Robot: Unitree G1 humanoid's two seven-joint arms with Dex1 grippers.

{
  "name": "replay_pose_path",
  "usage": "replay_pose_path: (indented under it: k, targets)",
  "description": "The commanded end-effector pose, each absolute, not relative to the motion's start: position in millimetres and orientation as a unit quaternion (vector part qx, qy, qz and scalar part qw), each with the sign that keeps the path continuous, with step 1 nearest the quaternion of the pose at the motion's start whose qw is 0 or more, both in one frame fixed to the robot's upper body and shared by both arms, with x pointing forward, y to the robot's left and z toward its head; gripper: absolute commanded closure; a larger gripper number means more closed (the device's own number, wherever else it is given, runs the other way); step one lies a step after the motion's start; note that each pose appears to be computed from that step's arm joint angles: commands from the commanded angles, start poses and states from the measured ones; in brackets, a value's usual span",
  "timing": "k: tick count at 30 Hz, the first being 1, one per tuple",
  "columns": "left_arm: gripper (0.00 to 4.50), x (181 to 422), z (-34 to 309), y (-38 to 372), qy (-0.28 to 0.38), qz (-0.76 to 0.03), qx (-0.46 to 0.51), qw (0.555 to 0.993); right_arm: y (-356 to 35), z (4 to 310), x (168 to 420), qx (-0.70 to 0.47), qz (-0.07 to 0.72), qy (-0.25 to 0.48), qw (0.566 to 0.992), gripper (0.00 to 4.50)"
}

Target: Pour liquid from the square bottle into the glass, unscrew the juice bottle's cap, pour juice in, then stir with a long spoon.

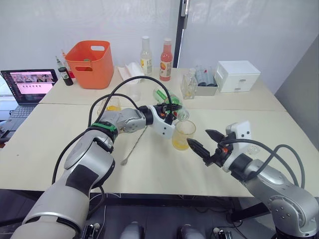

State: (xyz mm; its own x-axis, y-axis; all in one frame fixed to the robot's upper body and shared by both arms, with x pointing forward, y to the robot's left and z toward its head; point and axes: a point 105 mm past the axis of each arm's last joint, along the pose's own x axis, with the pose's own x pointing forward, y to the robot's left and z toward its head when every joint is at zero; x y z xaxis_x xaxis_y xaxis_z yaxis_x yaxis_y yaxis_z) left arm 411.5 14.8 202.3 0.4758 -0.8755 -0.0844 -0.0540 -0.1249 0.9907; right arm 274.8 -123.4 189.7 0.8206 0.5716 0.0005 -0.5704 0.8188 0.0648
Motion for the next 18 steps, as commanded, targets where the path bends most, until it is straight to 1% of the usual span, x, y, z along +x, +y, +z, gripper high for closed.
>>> replay_pose_path:
  k: [1, 6, 18]
  targets:
    - [3.16, 410.6, 235.9, 5.1, -0.402, -0.334, 0.651, 0.551, -119.5, 198.6, 269.3, 0.028, 0.308, -0.010, 0.951, 0.02]
    - [3.16, 411.2, 236.2, 3.7, -0.406, -0.328, 0.660, 0.540, -118.5, 199.6, 269.5, 0.032, 0.310, -0.012, 0.950, 0.02]
    - [3.16, 411.8, 237.0, 2.1, -0.409, -0.324, 0.664, 0.536, -117.6, 201.2, 269.0, 0.033, 0.312, -0.013, 0.949, 0.02]
